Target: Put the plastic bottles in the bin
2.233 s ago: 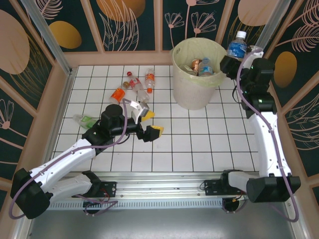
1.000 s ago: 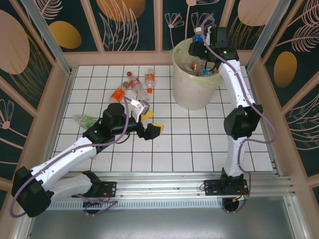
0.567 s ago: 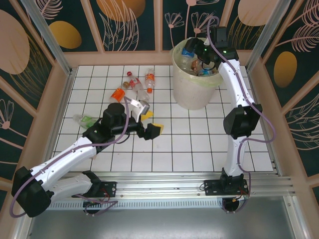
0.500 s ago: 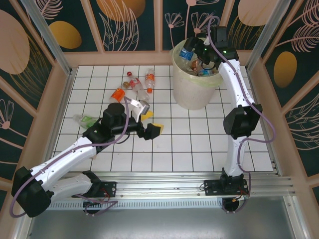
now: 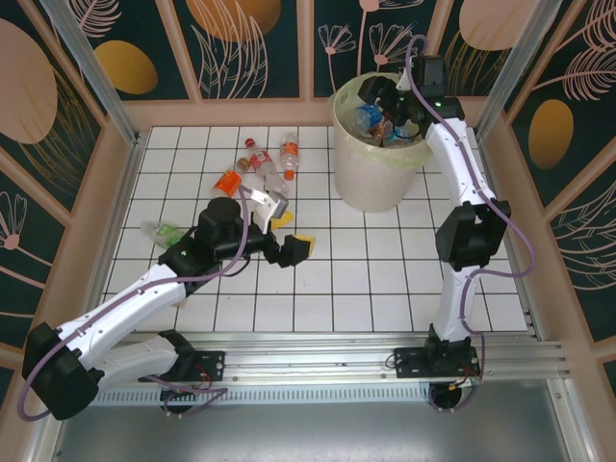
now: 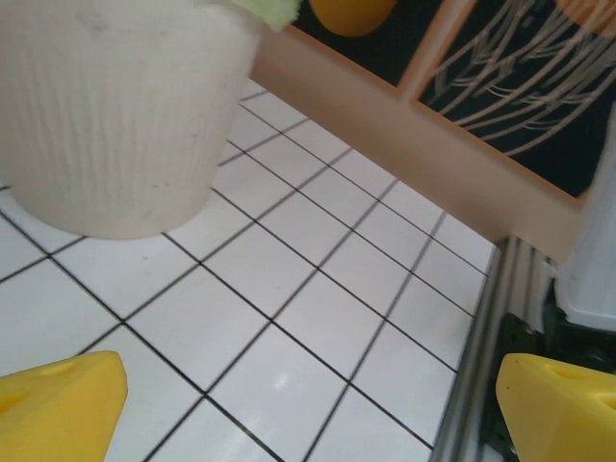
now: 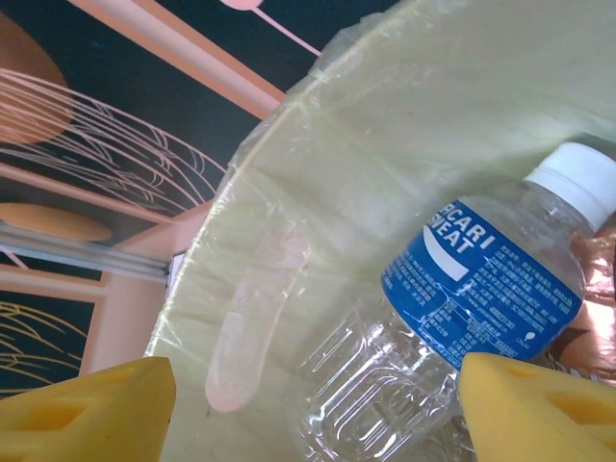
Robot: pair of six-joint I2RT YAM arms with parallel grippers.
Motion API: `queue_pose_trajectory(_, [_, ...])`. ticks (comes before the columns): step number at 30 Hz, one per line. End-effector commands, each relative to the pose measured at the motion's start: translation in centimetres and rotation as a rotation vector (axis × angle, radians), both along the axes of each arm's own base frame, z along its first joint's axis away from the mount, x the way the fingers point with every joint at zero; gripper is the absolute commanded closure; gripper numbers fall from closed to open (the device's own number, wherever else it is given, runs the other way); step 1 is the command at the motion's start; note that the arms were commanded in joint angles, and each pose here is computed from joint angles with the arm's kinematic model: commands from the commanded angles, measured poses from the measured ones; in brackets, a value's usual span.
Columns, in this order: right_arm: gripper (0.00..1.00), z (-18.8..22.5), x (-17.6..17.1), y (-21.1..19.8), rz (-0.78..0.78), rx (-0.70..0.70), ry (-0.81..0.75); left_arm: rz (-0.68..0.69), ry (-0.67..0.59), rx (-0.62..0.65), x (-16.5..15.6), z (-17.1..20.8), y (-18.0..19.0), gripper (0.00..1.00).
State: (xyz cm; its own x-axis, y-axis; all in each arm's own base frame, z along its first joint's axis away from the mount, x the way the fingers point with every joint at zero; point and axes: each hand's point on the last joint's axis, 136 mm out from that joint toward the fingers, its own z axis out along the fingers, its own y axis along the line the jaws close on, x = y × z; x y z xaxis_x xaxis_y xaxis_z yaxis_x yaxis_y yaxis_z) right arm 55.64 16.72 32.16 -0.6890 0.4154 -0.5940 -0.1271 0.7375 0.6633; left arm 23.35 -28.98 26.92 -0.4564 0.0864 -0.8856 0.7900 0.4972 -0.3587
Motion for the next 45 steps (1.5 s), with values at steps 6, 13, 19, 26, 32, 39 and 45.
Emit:
queue_pose_trajectory(6, [0.18,7.4,-4.8,1.8,0.109,-0.077,-0.312,0.336,-0.113,0.126,4.7,1.3,4.1,0.01])
queue_pose_trajectory(13, [0.16,8.8,-9.6,2.4,0.149,-0.187,-0.449,0.573,-0.118,0.234,7.5,0.5,7.3,0.01])
queue_pose_trajectory(19, [0.16,9.3,-15.0,4.1,0.225,-0.241,-0.507,0.679,-0.067,0.323,10.0,-1.1,8.2,0.01])
queue_pose_trajectory(26, [0.16,9.0,-21.9,6.2,0.318,-0.209,-0.516,0.693,0.075,0.366,14.2,-4.7,8.4,0.04])
queue_pose_trajectory(32, [0.16,6.3,-26.9,8.3,0.409,-0.187,-0.478,0.770,0.195,0.418,18.3,-7.4,9.3,0.03])
queue_pose_trajectory(39, [0.16,3.2,-29.5,8.9,0.420,-0.184,-0.421,0.859,0.364,0.408,22.5,-11.3,8.0,0.01])
queue_pose_trajectory(45, [0.15,1.4,-31.0,8.7,0.436,-0.175,-0.389,0.934,0.450,0.429,25.0,-15.2,8.1,0.01])
